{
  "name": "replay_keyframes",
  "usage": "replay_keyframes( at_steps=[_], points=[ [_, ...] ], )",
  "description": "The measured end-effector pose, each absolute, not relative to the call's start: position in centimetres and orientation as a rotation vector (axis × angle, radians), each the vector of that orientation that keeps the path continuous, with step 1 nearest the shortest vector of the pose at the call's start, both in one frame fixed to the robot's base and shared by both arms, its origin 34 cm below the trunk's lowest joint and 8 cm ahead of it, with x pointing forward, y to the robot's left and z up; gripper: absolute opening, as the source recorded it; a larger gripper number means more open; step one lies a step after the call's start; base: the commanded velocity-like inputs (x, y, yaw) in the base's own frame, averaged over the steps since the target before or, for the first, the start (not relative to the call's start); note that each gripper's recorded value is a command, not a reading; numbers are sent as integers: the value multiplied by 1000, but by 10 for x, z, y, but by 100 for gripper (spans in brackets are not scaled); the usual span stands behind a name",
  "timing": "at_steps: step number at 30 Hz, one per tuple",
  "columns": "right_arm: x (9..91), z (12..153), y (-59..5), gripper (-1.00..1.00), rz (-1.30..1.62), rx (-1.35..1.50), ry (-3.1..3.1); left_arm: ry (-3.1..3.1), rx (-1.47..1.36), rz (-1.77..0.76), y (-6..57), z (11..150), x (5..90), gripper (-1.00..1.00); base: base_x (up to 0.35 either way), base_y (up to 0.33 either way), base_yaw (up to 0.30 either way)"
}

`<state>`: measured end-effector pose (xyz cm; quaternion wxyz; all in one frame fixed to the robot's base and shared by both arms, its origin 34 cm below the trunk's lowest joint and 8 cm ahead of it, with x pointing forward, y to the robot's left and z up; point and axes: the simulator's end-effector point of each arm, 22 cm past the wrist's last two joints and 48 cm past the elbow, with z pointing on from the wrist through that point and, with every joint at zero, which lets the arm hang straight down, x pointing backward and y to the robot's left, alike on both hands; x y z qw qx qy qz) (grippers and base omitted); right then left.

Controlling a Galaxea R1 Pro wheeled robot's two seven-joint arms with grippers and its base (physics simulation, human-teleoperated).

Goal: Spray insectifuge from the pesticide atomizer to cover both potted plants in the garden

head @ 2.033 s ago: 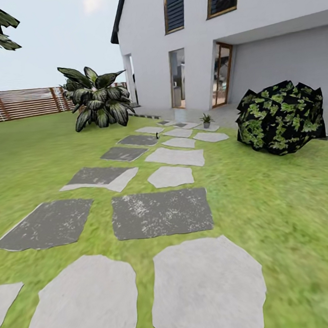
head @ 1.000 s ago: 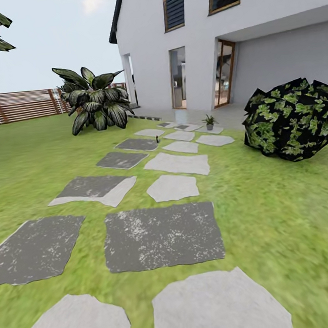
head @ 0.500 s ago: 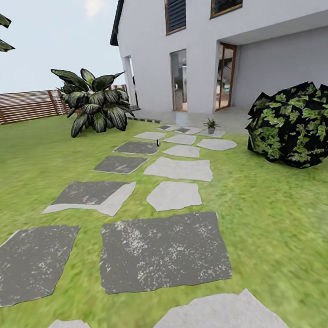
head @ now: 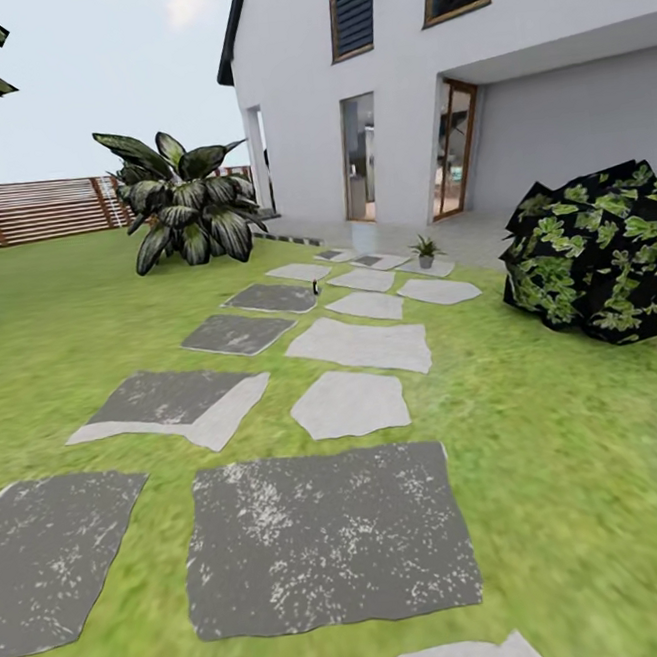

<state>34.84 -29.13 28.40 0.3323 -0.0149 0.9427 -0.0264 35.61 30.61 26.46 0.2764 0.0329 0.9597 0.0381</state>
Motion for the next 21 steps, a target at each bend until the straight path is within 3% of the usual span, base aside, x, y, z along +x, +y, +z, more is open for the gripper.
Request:
replay_keyframes(
  at_steps=[21],
  points=[
    [348, 284, -291, 100, -67, -42, 2465, 2578, 88, 102, 306, 265, 356, 100, 338, 0, 0]
  ],
)
